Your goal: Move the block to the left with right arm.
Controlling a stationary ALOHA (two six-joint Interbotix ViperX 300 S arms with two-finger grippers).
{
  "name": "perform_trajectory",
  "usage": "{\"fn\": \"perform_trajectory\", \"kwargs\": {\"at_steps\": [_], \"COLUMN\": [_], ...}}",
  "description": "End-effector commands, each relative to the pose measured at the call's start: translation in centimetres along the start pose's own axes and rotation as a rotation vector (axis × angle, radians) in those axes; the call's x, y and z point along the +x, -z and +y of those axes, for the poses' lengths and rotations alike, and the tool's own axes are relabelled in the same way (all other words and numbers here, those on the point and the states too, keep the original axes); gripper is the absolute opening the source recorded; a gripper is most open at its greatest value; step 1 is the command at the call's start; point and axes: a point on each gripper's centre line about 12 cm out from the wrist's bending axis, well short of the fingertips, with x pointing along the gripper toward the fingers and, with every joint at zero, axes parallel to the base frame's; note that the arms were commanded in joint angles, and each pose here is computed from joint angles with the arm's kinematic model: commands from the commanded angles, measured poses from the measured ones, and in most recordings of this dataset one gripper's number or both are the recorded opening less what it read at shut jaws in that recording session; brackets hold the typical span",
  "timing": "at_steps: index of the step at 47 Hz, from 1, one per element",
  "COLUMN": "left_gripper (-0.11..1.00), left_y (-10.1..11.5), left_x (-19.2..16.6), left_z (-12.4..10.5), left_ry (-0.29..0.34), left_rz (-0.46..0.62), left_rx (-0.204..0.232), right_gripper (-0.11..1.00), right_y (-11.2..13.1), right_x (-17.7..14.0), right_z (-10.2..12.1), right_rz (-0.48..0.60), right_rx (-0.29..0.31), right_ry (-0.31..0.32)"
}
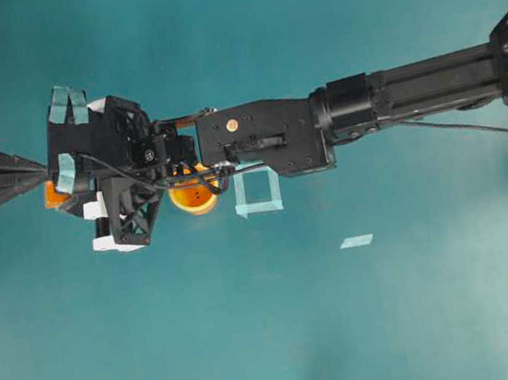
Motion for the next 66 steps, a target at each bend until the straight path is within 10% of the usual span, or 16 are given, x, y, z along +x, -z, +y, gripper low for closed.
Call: {"fn": "perform_trajectory", "kwargs": {"at_steps": [1,66], "left_gripper": [0.0,0.0], "left_y": [-1.34,-1.52], "left_x": [0.1,-0.18], "left_z": [-0.01,-0.01], "left_ry": [0.0,0.0], "left_rz": [-0.029,-0.028], "left_rx": [0.0,0.017], "right_gripper": [0.38,0.38], "right_y": [-2.44,-2.29], "right_x": [-1.03,-0.92], "right_z": [0.22,0.21], "right_rz": [-0.06,-0.057], "right_rx": [0.002,0.003], "right_ry": [-0.005,-0.005]}}
